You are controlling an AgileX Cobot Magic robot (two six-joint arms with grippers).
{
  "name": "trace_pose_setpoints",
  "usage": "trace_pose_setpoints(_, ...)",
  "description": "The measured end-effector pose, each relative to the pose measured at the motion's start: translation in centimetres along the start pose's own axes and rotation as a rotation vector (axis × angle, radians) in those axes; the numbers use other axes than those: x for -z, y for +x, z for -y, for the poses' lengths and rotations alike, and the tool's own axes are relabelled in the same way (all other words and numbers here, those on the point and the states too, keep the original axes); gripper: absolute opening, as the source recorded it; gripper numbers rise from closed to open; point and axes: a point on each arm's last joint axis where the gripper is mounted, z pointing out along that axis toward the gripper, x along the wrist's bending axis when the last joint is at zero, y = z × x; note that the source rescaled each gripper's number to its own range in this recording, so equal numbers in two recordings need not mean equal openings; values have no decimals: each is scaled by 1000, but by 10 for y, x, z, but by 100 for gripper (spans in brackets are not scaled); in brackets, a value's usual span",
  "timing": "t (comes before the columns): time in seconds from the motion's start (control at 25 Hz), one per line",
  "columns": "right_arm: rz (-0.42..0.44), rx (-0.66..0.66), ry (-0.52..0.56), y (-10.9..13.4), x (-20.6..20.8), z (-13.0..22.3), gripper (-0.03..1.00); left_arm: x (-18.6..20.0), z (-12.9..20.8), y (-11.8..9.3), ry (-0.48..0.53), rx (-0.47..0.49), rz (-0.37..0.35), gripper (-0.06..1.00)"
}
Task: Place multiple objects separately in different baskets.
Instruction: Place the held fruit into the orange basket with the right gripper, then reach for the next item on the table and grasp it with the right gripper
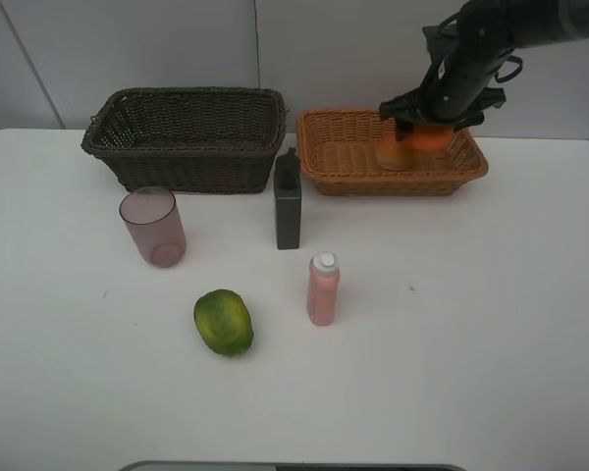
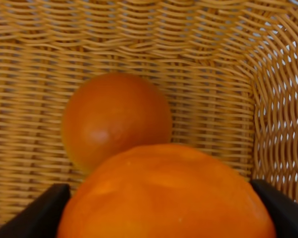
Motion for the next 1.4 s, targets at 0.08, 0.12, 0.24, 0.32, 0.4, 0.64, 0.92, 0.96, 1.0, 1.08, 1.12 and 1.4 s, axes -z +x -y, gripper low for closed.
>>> trace_pose_setpoints(0.08, 9, 14, 4, 0, -3, 1, 59, 0, 0, 0, 0, 0, 0, 100)
trace_pose_setpoints(0.12, 12, 18, 7, 0, -5, 2, 59, 0, 0, 0, 0, 0, 0, 100)
trace_pose_setpoints(0.24, 22, 37, -1, -1, -5, 1, 77, 0, 0, 0, 0, 0, 0, 100)
trace_pose_setpoints(0.32, 22, 39, -6, -1, -5, 0, 89, 0, 0, 0, 0, 0, 0, 100)
trace_pose_setpoints(0.4, 21, 39, -8, -1, -5, 0, 93, 0, 0, 0, 0, 0, 0, 100)
trace_pose_setpoints(0.64, 32, 33, -3, -4, 4, -1, 95, 0, 0, 0, 0, 0, 0, 100)
trace_pose_setpoints(0.92, 12, 39, 21, 2, 46, -5, 95, 0, 0, 0, 0, 0, 0, 100)
trace_pose_setpoints(0.96, 1, 51, 33, 5, 52, -4, 95, 0, 0, 0, 0, 0, 0, 100)
trace_pose_setpoints(1.0, -10, 66, 41, 8, 59, -3, 95, 0, 0, 0, 0, 0, 0, 100)
trace_pose_setpoints(1.08, -27, 89, 62, 17, 73, 0, 95, 0, 0, 0, 0, 0, 0, 100)
trace_pose_setpoints(1.12, -34, 95, 73, 21, 78, 1, 95, 0, 0, 0, 0, 0, 0, 100)
trace_pose_setpoints(1.4, -90, 195, 105, 64, 126, 15, 95, 0, 0, 0, 0, 0, 0, 100)
